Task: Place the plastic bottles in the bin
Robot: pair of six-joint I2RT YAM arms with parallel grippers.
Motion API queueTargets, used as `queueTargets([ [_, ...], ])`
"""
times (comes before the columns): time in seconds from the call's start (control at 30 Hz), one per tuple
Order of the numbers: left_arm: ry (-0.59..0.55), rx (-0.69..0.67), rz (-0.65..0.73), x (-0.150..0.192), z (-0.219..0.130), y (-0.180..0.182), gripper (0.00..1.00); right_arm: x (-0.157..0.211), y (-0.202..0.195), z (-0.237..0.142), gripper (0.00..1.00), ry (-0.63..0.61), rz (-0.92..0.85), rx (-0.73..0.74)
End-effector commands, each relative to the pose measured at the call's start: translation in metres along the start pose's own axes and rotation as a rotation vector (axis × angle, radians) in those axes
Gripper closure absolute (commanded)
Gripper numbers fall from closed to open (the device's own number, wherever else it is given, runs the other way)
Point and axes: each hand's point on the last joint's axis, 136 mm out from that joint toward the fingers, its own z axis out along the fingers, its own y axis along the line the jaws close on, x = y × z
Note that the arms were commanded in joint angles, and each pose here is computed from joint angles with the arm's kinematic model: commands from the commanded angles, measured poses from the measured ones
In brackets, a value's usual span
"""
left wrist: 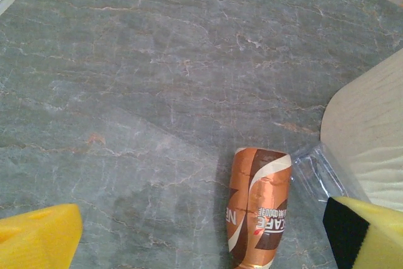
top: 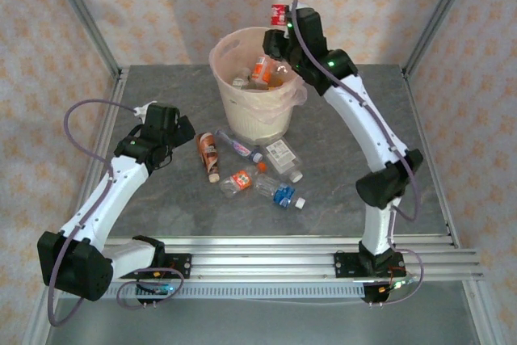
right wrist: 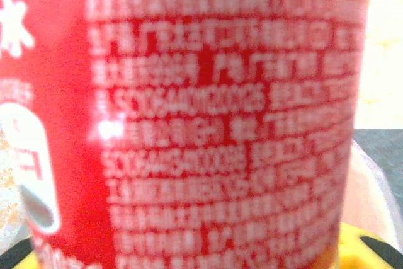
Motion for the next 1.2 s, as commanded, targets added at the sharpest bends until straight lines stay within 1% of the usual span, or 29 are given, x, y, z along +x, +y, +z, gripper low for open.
queueTargets([
  [0.0,-0.011,0.01,-0.035,-0.002,0.004,-0.001,0.0,-0.006,0.019,0.008,0.69,-0.009,-0.018,-0.046],
  [0.2,-0.008,0.02,-0.039,-0.002,0.006,-0.004,0.0,0.01,0.037,0.04,0.68,0.016,-0.029,-0.067],
  [0.37,-0.003,0.029,-0.036,-0.002,0.007,-0.006,0.0,0.03,0.038,0.063,0.65,0.059,-0.018,-0.068],
  [0.53,-0.001,0.028,-0.033,-0.002,0.008,-0.007,0.0,0.056,0.041,0.076,0.61,0.122,-0.04,-0.061],
  [0.7,0.008,0.029,-0.03,-0.001,0.011,-0.008,0.0,0.079,0.043,0.082,0.48,0.177,-0.074,-0.04],
  [0.77,0.012,0.026,-0.029,-0.001,0.012,-0.008,0.0,0.087,0.041,0.084,0.4,0.196,-0.08,-0.022],
  [0.83,0.017,0.027,-0.026,0.0,0.013,-0.009,0.0,0.091,0.039,0.084,0.33,0.207,-0.083,-0.008],
  [1.03,0.03,0.028,-0.024,0.003,0.017,-0.011,0.0,0.088,0.035,0.077,0.19,0.208,-0.088,0.011],
  [1.17,0.039,0.037,-0.018,0.004,0.019,-0.013,0.0,0.076,0.036,0.066,0.15,0.184,-0.094,0.01],
])
